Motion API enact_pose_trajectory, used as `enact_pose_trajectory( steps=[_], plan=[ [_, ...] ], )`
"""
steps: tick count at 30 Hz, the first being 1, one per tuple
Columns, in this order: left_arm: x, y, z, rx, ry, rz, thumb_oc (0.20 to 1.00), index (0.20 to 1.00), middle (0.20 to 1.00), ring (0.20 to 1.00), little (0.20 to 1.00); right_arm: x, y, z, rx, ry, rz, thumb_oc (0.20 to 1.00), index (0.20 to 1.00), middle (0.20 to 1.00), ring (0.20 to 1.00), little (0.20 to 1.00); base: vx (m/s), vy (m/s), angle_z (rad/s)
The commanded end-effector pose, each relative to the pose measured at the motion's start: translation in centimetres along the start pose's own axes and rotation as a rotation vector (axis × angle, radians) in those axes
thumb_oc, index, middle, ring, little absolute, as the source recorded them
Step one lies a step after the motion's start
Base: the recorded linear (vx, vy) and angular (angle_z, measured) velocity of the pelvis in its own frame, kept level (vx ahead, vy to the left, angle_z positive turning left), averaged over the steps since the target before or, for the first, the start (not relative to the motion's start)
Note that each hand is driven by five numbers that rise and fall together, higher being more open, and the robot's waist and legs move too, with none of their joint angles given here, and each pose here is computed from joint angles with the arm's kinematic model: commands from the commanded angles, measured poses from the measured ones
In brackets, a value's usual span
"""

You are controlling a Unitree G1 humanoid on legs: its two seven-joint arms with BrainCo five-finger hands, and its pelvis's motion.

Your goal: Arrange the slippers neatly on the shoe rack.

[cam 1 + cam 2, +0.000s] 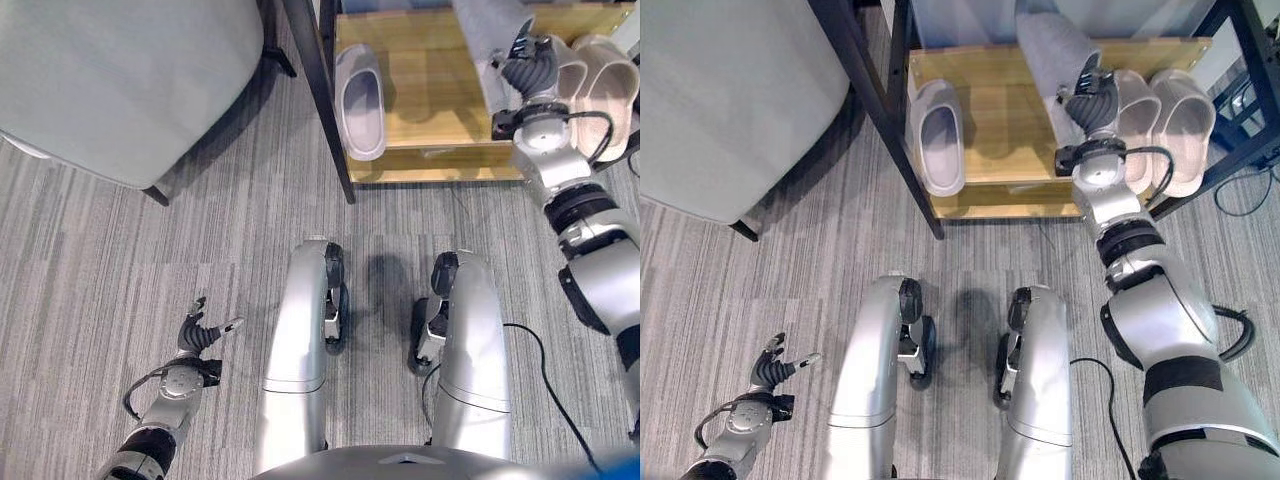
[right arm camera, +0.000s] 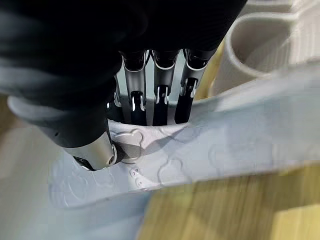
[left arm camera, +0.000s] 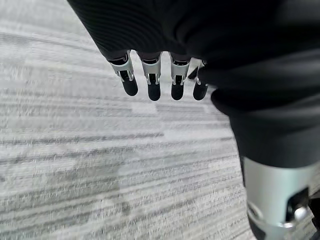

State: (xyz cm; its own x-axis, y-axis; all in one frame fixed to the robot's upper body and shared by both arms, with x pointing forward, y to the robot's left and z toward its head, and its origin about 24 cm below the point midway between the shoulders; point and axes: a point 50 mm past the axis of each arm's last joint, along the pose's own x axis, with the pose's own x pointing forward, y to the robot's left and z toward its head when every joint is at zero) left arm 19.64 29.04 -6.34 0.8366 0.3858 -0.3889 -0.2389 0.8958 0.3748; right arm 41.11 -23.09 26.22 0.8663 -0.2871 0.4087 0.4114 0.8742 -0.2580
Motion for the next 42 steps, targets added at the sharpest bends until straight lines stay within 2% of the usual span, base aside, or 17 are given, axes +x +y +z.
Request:
enact_pose_trajectory(
  steps=[1,10,14,16,23,24,25,36,42],
  plan=[
    [0.2,1.2,1.0,-0.030,-0.058,0.029,1.000,1.000,1.000,1.000,1.000,1.4,-0.6,3.8,0.020,-0.090,-0.030,0.200,0.200,0.200,0.200,0.200,0.04,0.037,-0.05],
    [0.0,1.4,3.3,-0.032,-0.172,-0.012,1.000,1.000,1.000,1.000,1.000,2.4,-0.2,6.8,-0.064,-0.136,-0.033,0.200,0.200,0.200,0.200,0.200,0.01,-0.003,0.05],
    [-1.3,1.9,3.3,-0.052,-0.193,-0.050,1.000,1.000,1.000,1.000,1.000,2.6,0.0,7.5,-0.085,-0.134,-0.047,0.200,0.200,0.200,0.200,0.200,-0.01,0.030,0.08],
    [-1.6,2.3,2.8,-0.125,-0.166,-0.042,1.000,1.000,1.000,1.000,1.000,2.8,-0.4,7.5,-0.080,-0.123,-0.063,0.200,0.200,0.200,0.200,0.200,0.00,0.017,0.01],
    [-2.4,3.2,3.8,-0.110,-0.220,-0.081,1.000,1.000,1.000,1.000,1.000,3.1,-2.0,7.3,-0.095,-0.095,-0.101,0.200,0.200,0.200,0.200,0.200,0.01,0.015,0.03],
    [-2.5,3.2,3.7,-0.105,-0.217,-0.088,1.000,1.000,1.000,1.000,1.000,3.1,-2.1,7.3,-0.096,-0.092,-0.104,0.275,0.275,0.275,0.275,0.275,0.00,0.000,0.00],
    [-2.7,3.1,3.7,-0.098,-0.216,-0.117,1.000,1.000,1.000,1.000,1.000,3.2,-2.3,7.6,-0.074,-0.089,-0.112,1.000,1.000,1.000,1.000,1.000,0.00,0.000,0.00],
    [-3.6,3.4,3.8,-0.115,-0.196,-0.182,1.000,1.000,1.000,1.000,1.000,2.9,-0.3,7.9,-0.112,-0.116,-0.049,1.000,1.000,1.000,1.000,1.000,-0.02,0.048,0.01],
    [-4.5,4.0,3.2,-0.117,-0.167,-0.189,1.000,1.000,1.000,1.000,1.000,2.6,-0.7,5.9,-0.124,-0.080,-0.052,1.000,1.000,1.000,1.000,1.000,-0.05,0.039,-0.02]
  ],
)
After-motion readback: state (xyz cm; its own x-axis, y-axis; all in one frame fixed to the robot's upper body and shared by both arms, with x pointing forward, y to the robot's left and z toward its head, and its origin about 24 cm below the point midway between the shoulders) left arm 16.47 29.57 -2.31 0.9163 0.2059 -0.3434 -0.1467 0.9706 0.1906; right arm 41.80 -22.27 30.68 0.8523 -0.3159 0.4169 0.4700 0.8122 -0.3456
